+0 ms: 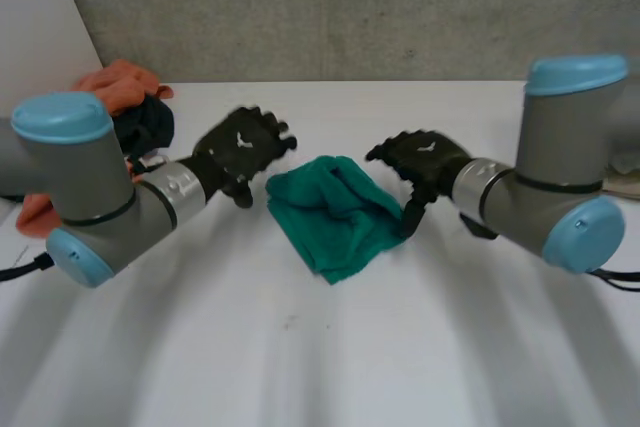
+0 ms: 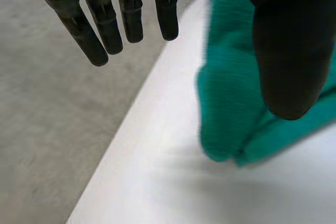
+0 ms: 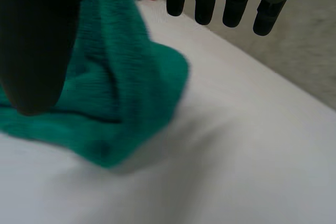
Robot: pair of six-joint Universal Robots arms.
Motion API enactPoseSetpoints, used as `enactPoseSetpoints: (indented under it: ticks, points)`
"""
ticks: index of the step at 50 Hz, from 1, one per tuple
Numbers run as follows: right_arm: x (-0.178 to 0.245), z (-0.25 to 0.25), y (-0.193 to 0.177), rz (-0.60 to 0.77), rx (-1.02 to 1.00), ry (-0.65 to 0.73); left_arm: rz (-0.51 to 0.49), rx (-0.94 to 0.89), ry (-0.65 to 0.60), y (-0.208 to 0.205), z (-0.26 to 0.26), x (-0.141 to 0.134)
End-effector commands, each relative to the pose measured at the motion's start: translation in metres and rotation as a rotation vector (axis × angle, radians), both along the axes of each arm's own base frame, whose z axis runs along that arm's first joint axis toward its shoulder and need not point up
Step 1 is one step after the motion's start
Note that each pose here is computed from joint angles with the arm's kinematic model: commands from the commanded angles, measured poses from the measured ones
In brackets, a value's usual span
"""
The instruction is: Fold the laundry.
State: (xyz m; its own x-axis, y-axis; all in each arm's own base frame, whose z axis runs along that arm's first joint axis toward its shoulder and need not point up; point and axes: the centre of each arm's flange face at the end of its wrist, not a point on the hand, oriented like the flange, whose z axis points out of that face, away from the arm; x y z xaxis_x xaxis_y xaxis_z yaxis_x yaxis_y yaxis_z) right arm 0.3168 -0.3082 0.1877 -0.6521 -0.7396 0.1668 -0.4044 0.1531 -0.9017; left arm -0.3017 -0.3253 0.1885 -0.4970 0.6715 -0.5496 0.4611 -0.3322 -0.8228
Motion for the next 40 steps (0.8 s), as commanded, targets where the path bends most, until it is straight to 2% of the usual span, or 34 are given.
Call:
enactPoseSetpoints:
  ticks: [1,5,8,15,20,25,30,40]
  points:
    - [0.011,-0.033,0.03,0.16,0.008,0.122,0.079,0.102,0.142,-0.002,0.013,-0.006]
    - [0.005,-0.047,0.04,0.24,-0.059,0.259,0.075,0.129,0.175,0.003,0.017,-0.013]
    - [-0.001,-0.044,0.035,0.234,-0.144,0.315,0.091,0.141,0.197,0.005,0.022,-0.019]
    - [-0.012,-0.024,0.029,0.149,-0.19,0.264,0.134,0.274,0.176,0.026,0.01,-0.04]
    - [-0.025,0.003,0.02,0.081,-0.234,0.183,0.188,0.408,0.087,0.049,-0.02,-0.055]
    - [-0.027,-0.003,0.011,0.056,-0.222,0.164,0.268,0.442,0.027,0.056,-0.032,-0.054]
    - [-0.017,-0.014,0.013,0.096,-0.205,0.18,0.283,0.434,0.023,0.061,-0.028,-0.054]
    - [0.003,-0.035,0.019,0.228,-0.22,0.197,0.306,0.34,0.13,0.053,0.03,-0.032]
